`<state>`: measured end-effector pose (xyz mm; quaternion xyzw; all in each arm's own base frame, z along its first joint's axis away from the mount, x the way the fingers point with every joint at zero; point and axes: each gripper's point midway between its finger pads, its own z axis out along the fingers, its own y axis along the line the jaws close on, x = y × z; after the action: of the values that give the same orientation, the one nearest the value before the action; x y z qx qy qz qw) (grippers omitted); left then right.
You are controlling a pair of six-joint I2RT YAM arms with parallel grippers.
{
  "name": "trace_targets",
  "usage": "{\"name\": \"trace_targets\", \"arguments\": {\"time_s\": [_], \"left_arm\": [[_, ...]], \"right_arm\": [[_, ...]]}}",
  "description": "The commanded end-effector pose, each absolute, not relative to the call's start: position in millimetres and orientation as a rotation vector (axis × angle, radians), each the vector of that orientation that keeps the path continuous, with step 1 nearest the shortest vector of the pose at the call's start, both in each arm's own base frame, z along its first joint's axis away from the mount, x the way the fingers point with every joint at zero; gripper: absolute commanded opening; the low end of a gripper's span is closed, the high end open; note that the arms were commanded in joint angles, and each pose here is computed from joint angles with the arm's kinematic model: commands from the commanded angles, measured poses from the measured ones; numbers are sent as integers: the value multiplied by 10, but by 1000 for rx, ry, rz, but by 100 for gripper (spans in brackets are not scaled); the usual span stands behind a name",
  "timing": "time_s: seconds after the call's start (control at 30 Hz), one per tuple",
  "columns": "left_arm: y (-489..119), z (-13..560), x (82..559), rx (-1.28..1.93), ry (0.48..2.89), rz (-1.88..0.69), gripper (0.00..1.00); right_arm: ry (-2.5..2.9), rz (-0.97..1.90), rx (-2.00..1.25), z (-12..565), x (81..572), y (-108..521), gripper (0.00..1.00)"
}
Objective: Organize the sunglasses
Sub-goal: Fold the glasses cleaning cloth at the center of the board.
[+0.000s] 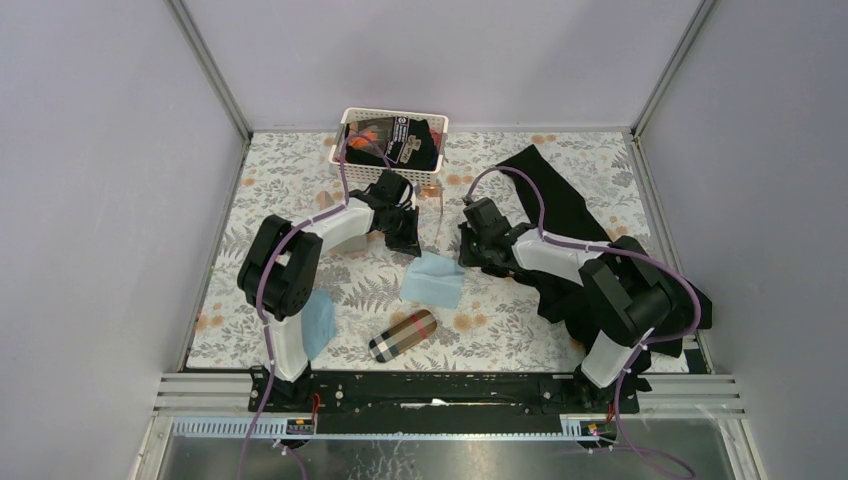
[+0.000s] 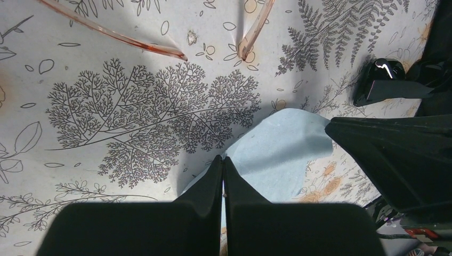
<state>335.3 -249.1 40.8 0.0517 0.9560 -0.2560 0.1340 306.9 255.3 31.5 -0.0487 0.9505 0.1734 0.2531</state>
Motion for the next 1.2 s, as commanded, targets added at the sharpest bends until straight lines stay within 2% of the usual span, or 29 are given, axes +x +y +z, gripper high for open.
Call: {"name": "trace_targets", "arguments": {"time_s": [0.0, 0.37, 1.17], "left_arm": [[-2511, 594, 3405, 190, 2721, -765, 0], [-2500, 590, 3408, 179, 2722, -757, 0], [-2399, 592, 3214, 164, 2721, -757, 0]], "right_arm": [[2472, 472, -217, 433, 3159, 2610, 0], [2374, 421, -285, 435, 3306, 2596, 0], [2291, 523, -402, 648, 2916, 2780, 0]]}}
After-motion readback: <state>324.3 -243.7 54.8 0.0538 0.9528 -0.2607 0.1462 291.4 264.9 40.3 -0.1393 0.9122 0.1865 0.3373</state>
